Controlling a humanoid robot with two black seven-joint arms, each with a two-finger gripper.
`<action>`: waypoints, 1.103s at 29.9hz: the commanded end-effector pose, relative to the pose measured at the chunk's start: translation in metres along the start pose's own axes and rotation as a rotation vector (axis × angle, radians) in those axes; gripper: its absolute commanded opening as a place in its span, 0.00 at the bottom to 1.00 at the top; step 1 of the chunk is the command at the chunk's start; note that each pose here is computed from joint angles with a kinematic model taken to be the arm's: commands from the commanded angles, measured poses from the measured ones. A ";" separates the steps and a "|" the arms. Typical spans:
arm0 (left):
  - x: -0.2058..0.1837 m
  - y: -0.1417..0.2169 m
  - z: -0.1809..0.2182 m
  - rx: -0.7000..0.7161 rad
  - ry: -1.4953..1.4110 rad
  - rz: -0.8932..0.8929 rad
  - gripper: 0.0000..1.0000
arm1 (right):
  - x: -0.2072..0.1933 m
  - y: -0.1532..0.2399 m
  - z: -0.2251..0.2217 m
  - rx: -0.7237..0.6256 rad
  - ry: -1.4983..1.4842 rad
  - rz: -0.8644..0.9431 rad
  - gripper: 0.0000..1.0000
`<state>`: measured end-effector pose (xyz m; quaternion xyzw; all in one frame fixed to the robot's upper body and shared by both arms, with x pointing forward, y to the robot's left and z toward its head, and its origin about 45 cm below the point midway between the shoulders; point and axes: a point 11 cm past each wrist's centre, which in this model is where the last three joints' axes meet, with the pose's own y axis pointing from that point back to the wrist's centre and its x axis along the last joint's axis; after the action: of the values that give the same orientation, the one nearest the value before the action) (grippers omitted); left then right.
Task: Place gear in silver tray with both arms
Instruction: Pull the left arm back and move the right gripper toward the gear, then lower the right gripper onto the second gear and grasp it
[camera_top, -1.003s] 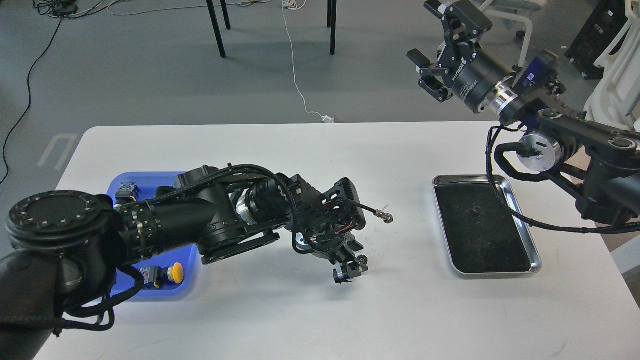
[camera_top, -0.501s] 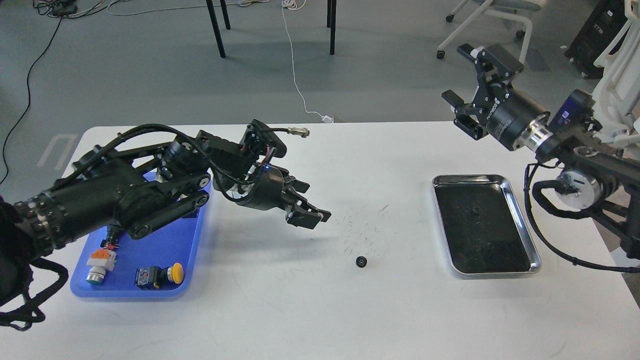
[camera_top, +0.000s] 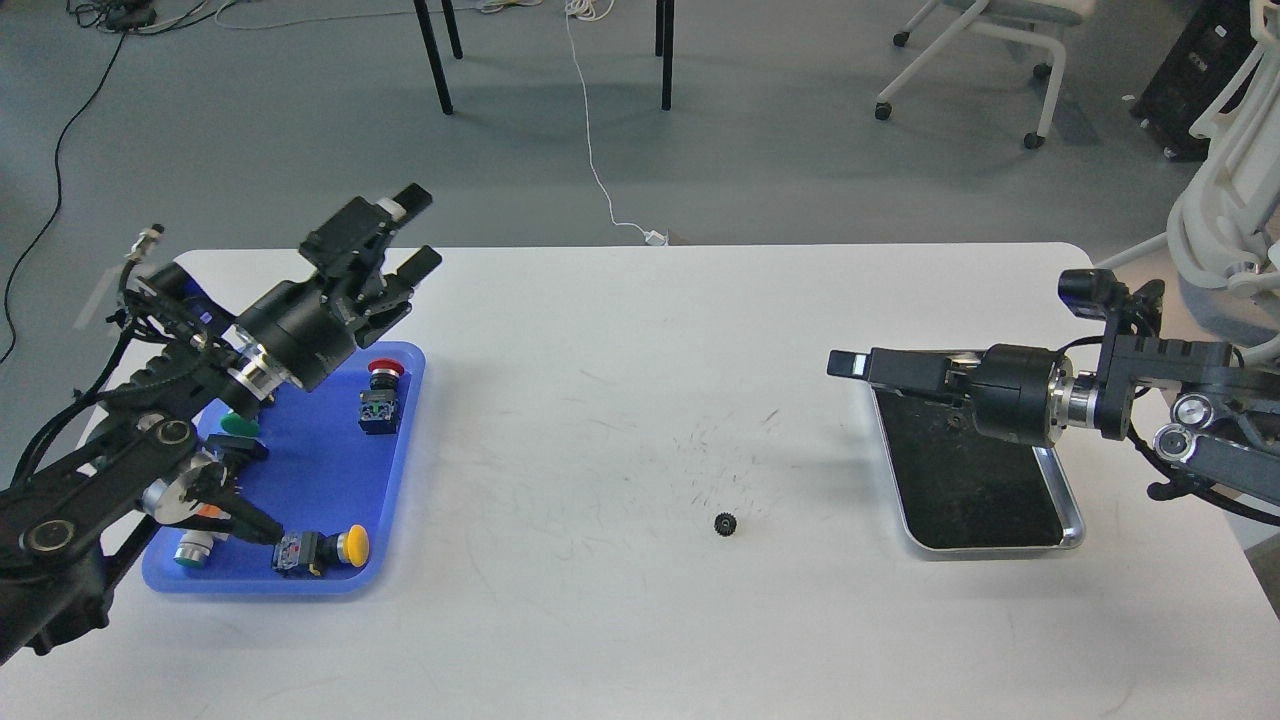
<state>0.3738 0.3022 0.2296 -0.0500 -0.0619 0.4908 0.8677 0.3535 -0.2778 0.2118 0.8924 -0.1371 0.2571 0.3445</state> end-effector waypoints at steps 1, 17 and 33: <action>0.020 0.012 0.009 -0.084 0.145 0.132 0.98 | 0.013 -0.017 -0.032 -0.033 0.218 -0.219 0.99; 0.026 0.028 -0.006 -0.085 0.282 0.243 0.98 | -0.051 -0.148 -0.114 0.005 0.673 -0.689 0.91; 0.021 0.027 -0.009 -0.086 0.299 0.238 0.98 | -0.040 -0.143 -0.095 -0.090 0.775 -0.735 0.65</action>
<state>0.3636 0.3339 0.2192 -0.1668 0.0517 0.5735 0.8004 0.3451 -0.1027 0.1739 0.7101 0.3075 0.4253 0.4694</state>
